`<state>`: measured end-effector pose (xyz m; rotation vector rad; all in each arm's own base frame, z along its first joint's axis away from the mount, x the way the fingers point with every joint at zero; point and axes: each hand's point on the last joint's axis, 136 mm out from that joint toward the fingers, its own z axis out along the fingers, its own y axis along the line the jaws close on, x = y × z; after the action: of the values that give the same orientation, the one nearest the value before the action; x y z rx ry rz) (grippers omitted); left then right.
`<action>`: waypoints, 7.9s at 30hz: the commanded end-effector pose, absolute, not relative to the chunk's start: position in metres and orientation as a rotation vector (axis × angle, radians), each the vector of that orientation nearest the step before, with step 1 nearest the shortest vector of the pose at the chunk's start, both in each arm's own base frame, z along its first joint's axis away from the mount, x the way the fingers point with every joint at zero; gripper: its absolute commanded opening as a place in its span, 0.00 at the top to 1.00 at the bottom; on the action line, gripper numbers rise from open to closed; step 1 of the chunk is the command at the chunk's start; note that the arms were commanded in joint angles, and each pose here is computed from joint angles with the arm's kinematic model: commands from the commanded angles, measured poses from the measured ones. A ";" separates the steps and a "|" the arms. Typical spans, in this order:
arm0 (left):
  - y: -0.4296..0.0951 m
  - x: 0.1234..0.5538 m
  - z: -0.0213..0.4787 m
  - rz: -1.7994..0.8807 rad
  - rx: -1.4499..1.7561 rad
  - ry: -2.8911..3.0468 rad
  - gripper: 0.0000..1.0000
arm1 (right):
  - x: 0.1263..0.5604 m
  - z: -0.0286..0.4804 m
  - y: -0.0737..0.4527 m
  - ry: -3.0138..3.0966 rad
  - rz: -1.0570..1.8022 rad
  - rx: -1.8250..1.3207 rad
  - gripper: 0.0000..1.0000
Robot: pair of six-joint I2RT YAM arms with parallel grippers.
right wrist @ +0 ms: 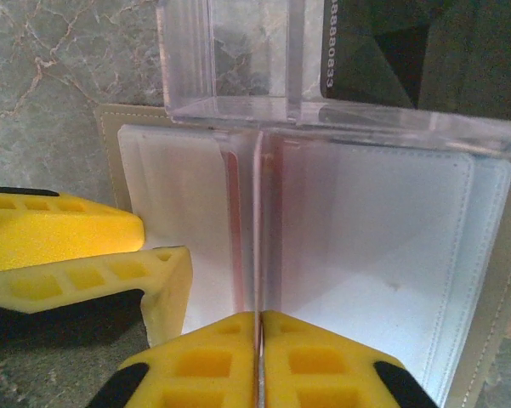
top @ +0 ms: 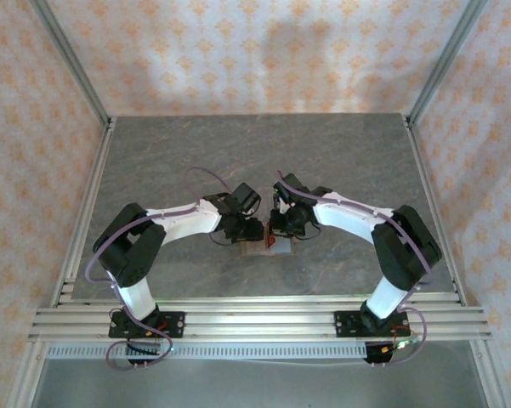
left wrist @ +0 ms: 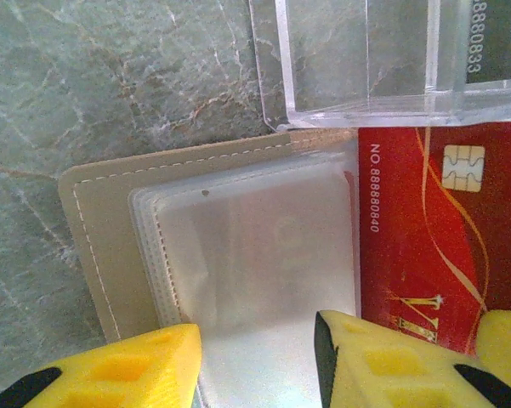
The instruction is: Put the credit cards into the card holder
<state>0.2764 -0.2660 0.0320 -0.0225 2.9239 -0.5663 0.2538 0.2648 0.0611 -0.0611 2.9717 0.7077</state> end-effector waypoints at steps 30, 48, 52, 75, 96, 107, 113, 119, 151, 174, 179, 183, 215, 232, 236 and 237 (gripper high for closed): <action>-0.248 0.265 0.043 -0.499 -0.057 2.930 0.58 | 0.314 0.086 0.232 2.913 0.581 -0.013 1.00; -0.229 0.272 0.059 -0.256 0.076 2.933 0.54 | 0.272 0.086 0.270 2.705 1.004 -0.078 1.00; -0.233 0.274 0.050 -0.195 0.107 2.949 0.54 | 0.270 0.082 0.271 2.692 1.025 -0.086 1.00; -0.213 0.254 0.007 -0.036 0.062 3.005 0.58 | 0.270 0.072 0.275 2.684 1.051 -0.114 1.00; -0.211 0.250 0.004 -0.034 0.045 3.017 0.59 | 0.268 0.045 0.262 2.717 0.975 -0.092 1.00; -0.211 0.249 0.003 -0.034 0.038 3.023 0.59 | 0.274 0.048 0.252 2.686 0.980 -0.062 1.00; -0.210 0.249 0.004 -0.033 0.033 3.023 0.59 | 0.277 0.047 0.255 2.686 0.995 -0.062 1.00; -0.210 0.248 0.003 -0.027 0.037 3.025 0.59 | 0.275 0.045 0.260 2.682 1.043 -0.062 1.00; -0.201 0.246 0.004 0.021 0.020 3.021 0.60 | 0.242 0.036 0.267 2.677 1.255 -0.021 1.00; -0.197 0.246 0.002 0.062 0.042 3.027 0.60 | 0.227 0.013 0.268 2.799 1.274 -0.040 1.00; -0.199 0.247 0.001 0.061 0.050 3.027 0.59 | 0.223 0.009 0.266 2.832 1.254 -0.054 1.00; -0.200 0.247 0.000 0.058 0.048 3.030 0.59 | 0.226 0.012 0.271 2.836 1.243 -0.089 1.00; -0.226 0.254 0.053 -0.457 -0.054 2.943 0.60 | 0.242 0.048 0.280 2.843 1.068 -0.156 0.65; -0.228 0.266 0.042 -0.455 -0.030 2.961 0.99 | 0.264 0.043 0.273 2.884 0.858 -0.137 1.00; -0.228 0.266 0.031 -0.440 -0.032 2.981 1.00 | 0.266 0.039 0.277 2.891 0.855 -0.145 1.00; -0.228 0.266 0.030 -0.436 -0.030 2.984 1.00 | 0.266 0.039 0.279 2.891 0.856 -0.150 1.00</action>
<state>0.2548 -0.2236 0.0262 -0.0439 3.0137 -0.4210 0.2612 0.2751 0.0390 -0.1227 2.8923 0.8980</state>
